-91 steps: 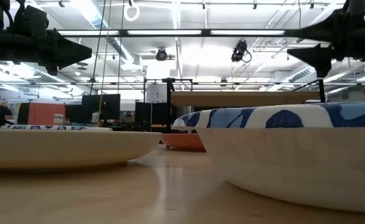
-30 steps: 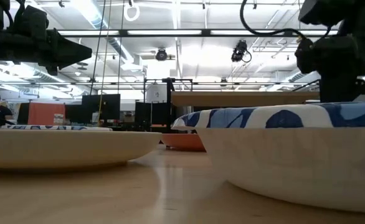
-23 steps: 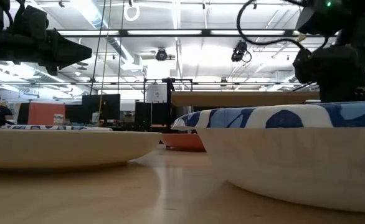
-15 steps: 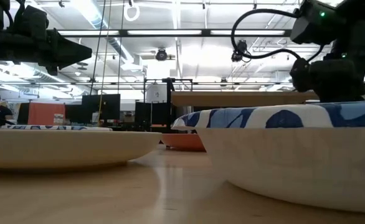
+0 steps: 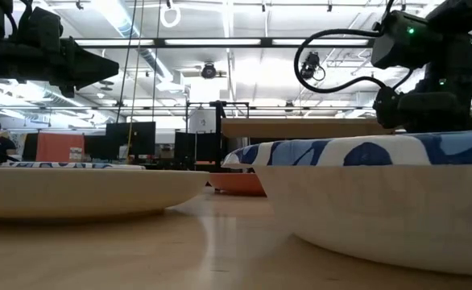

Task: Place and stack plates onto a shelf
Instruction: Put the white plate on the shelf

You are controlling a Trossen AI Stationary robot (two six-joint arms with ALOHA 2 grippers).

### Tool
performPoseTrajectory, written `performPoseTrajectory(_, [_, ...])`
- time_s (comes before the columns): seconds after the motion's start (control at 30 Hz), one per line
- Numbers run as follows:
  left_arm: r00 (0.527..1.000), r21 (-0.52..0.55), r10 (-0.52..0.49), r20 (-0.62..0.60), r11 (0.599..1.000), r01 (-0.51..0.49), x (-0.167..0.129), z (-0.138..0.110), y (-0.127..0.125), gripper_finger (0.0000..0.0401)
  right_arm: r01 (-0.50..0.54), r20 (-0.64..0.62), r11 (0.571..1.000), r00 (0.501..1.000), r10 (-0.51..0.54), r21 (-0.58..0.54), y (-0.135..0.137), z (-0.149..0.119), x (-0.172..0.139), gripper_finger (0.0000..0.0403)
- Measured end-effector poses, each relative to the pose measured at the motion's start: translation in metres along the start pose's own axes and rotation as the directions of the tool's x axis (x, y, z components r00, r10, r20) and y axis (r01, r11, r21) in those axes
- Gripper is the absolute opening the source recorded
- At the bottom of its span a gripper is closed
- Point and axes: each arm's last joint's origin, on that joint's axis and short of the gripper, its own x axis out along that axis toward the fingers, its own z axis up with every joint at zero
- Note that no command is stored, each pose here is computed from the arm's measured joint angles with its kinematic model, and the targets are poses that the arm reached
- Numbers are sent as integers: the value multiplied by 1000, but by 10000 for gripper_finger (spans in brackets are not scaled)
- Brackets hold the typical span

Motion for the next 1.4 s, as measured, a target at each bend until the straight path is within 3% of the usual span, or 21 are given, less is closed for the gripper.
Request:
performPoseTrajectory(0.73, [1000,0,0,0,1000,0,0,0,0,103,-23,15,1000,1000,23,1,2,2,0,91])
performPoseTrajectory(1.4, [1000,0,0,0,1000,0,0,0,0,103,-103,12,995,995,103,2,5,3,-6,77])
